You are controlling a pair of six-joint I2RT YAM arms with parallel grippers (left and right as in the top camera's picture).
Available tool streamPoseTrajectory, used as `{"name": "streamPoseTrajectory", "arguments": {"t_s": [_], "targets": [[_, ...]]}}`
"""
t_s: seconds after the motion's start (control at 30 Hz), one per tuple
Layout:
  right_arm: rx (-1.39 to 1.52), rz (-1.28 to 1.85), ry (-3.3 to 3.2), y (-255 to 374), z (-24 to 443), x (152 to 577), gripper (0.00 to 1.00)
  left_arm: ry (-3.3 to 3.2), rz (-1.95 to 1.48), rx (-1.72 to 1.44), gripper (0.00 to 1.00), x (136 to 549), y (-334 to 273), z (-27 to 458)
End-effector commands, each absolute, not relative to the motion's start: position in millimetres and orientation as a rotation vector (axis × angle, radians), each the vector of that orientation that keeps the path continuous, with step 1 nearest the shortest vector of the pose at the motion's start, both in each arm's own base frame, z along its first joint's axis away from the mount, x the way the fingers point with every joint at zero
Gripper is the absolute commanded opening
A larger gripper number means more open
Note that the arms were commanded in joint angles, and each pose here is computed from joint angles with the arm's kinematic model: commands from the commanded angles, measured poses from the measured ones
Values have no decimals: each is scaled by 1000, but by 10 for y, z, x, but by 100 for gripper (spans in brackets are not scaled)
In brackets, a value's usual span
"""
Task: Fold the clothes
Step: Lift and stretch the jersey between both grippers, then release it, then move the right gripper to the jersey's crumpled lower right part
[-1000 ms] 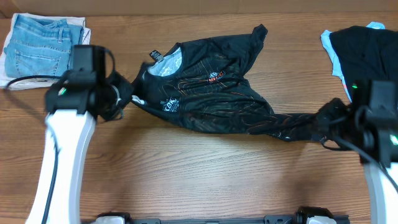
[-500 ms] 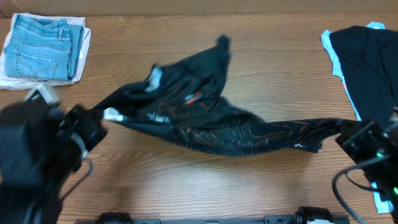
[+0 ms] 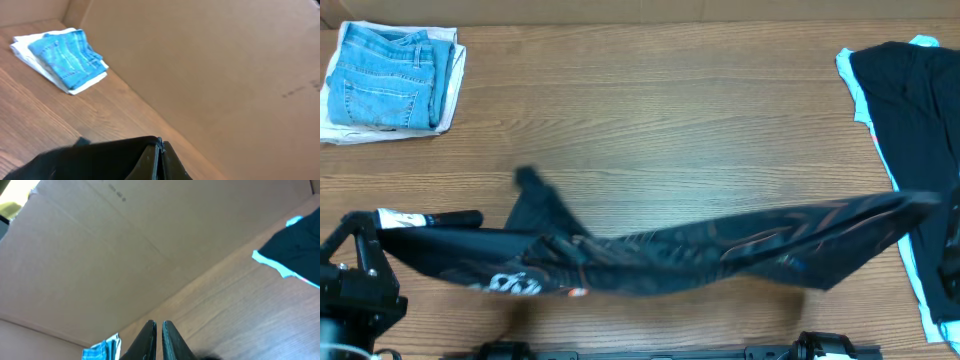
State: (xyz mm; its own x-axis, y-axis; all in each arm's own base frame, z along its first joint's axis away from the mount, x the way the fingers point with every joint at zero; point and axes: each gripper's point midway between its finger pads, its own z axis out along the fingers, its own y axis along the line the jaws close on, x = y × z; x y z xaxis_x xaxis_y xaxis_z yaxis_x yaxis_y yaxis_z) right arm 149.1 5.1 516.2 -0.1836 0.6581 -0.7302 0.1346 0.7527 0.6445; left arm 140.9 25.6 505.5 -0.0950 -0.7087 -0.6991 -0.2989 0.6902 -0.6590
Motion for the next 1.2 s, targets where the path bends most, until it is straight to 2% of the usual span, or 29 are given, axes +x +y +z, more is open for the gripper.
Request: {"name": "streamPoseTrajectory", "arguments": {"t_s": [0.0, 0.2, 0.3, 0.37, 0.57, 0.67, 0.8, 0.87, 0.9, 0.93, 0.97, 1.0, 1.1, 1.17], "targets": [[659, 506, 1786, 4, 5076, 1883, 9, 1751, -297, -859, 4, 1817, 363, 4947], [734, 475, 1958, -69, 4691, 2751, 4, 1911, -122, -934, 4, 2696, 473, 4539], [706, 470, 2126, -22, 4286, 3217, 4, 2047, -47, -941, 4, 3180, 459, 4155], [668, 515, 2248, 85, 4016, 3386, 5, 2129, -3, -952, 4, 3412, 453, 3891], [618, 585, 2538, 278, 3331, 3614, 7, 2313, 90, -986, 7, 3919, 428, 3185], [564, 577, 2598, 353, 3201, 3641, 15, 2361, 117, -993, 9, 4118, 430, 2921], [514, 583, 2627, 471, 3171, 3612, 18, 2413, 150, -994, 12, 4276, 434, 2652], [443, 580, 2659, 571, 3148, 3555, 25, 2453, 170, -969, 41, 4300, 428, 2551], [402, 579, 2681, 637, 3133, 3514, 29, 2468, 172, -959, 68, 4297, 421, 2525], [365, 579, 2699, 697, 3121, 3476, 33, 2481, 176, -956, 85, 4284, 417, 2504], [333, 582, 2716, 763, 3109, 3438, 38, 2486, 178, -956, 96, 4272, 416, 2502], [310, 586, 2733, 830, 3099, 3399, 40, 2492, 176, -946, 100, 4263, 410, 2506], [220, 596, 2775, 1034, 3076, 3288, 44, 2509, 165, -932, 100, 4205, 384, 2538], [129, 599, 2808, 1179, 3055, 3185, 54, 2527, 157, -932, 100, 4141, 365, 2548]]}}
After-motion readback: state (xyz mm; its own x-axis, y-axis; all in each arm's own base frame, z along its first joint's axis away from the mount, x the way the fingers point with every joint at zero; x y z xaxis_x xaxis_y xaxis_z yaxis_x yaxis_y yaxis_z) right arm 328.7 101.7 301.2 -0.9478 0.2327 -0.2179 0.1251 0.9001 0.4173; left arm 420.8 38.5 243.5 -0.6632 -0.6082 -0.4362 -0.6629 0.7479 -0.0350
